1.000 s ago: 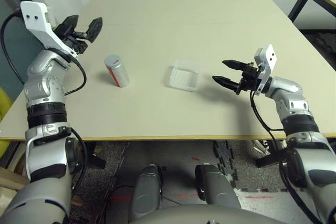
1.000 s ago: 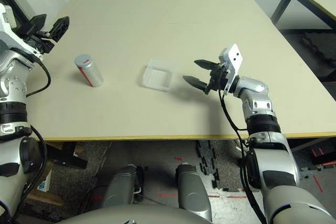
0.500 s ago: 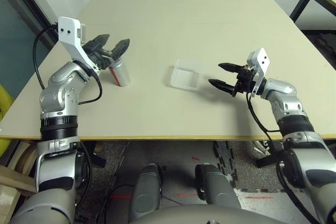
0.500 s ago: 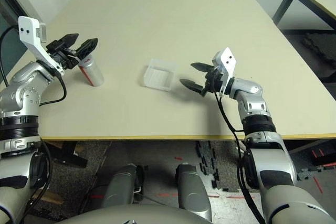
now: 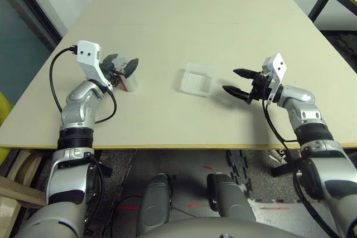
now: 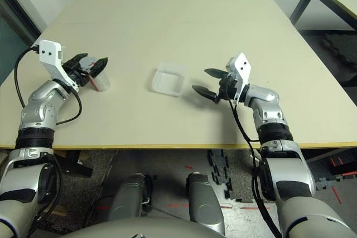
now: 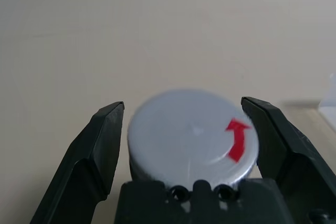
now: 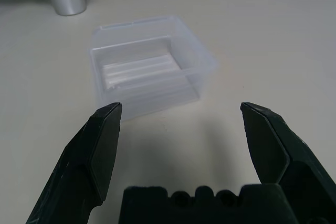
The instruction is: Pour the medicine from the bottle into the box.
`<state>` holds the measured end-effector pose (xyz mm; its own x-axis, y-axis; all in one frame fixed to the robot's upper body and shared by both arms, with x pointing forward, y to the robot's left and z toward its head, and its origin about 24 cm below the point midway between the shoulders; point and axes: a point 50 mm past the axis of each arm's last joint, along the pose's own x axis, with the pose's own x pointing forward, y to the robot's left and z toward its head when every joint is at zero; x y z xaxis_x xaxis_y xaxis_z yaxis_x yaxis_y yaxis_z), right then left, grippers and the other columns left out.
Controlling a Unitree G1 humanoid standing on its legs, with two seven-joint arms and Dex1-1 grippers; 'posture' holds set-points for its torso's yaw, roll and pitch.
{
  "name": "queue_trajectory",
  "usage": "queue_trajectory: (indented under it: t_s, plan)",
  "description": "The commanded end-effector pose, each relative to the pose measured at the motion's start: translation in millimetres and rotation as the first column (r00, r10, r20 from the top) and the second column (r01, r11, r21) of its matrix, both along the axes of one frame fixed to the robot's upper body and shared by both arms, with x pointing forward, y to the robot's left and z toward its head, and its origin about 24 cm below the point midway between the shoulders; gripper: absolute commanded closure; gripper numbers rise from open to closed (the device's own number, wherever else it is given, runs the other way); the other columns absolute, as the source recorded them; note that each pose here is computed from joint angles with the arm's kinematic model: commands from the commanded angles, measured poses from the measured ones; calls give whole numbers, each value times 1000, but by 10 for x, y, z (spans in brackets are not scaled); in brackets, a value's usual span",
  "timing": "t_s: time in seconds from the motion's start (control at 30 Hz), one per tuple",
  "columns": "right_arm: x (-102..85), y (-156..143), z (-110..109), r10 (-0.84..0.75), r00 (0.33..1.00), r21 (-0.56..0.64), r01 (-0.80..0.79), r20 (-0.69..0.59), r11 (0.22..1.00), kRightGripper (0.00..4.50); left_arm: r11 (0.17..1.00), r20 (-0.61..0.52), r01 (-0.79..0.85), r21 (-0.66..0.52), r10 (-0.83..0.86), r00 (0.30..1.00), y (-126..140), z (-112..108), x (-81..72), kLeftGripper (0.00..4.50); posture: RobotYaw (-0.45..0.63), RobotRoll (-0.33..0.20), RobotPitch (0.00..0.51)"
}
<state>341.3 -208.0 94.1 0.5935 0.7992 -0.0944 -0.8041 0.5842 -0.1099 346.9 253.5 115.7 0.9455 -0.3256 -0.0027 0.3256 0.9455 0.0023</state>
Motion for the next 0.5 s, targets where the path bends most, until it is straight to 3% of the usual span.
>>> queue_trajectory:
  t_s: [0.03,0.5]
  plan:
    - [6,-13,-9,-5,1000,-15,5,-1,1000,0,999,-4,-4,33,4,1000,-15,-85,18,24,-63,0,109]
    - [12,-17,-21,-19,1000,-16,19,-1,1000,0,998,6,16,68,-17,1000,-112,-228,99,24,-74,0,98]
